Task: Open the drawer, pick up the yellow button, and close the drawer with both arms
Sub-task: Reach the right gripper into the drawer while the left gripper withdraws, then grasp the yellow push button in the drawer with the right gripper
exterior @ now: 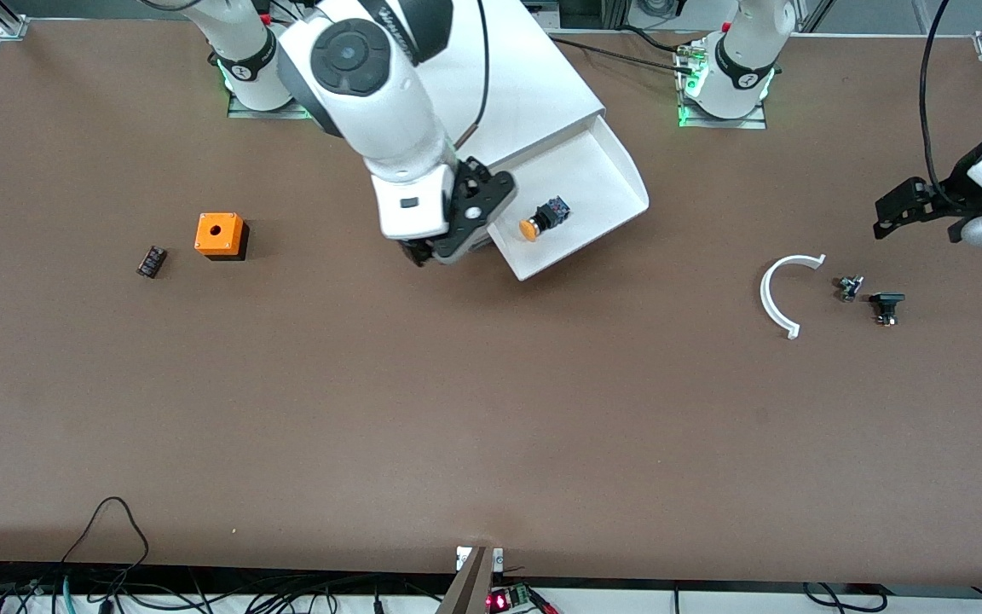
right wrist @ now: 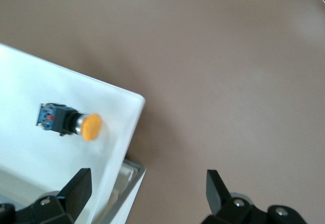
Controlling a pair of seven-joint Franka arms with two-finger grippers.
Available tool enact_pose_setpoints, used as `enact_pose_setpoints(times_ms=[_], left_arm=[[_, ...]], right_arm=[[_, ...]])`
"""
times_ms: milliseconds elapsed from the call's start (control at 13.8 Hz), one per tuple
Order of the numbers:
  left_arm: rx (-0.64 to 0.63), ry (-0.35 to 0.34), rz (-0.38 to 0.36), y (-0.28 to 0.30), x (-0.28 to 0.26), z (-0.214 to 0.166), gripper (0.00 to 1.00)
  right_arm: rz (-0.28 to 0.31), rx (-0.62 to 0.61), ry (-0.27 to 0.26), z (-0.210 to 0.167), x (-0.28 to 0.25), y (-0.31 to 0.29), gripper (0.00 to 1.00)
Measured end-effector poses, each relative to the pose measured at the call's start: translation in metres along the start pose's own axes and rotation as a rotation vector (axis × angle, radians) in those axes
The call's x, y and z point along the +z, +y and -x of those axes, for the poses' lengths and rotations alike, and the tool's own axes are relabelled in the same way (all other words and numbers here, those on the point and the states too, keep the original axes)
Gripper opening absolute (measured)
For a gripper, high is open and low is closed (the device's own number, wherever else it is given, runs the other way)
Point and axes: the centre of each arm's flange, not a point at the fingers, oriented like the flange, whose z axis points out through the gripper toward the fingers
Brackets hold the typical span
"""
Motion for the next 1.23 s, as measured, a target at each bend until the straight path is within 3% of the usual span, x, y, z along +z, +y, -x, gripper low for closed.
enact_pose_setpoints(times_ms=[217,433,867,1228], left_arm=[[-0.025,-0.006,-0.004,-0.010,-0.002,0.003,1.00],[-0.028,-0.008,-0.003,-0.011,-0.002,0.003,1.00],[-0.033,-0.008,-0.003,-0.010,-0.002,0.003,1.00],[-0.033,-0.008,-0.003,-0.009,-0.002,0.003,1.00]], right_arm=[[-0.046,-0.287,0.002,-0.015,0.033,-0.011,1.00],[-0.083,-0.451,-0.001,-0.023,0.048,-0.043,1.00],[-0.038,-0.729,-0.034,-0.028,0.058,-0.080,1.00],[0.007,-0.835,-0.094,-0.031,0.080,-0.111,1.00]])
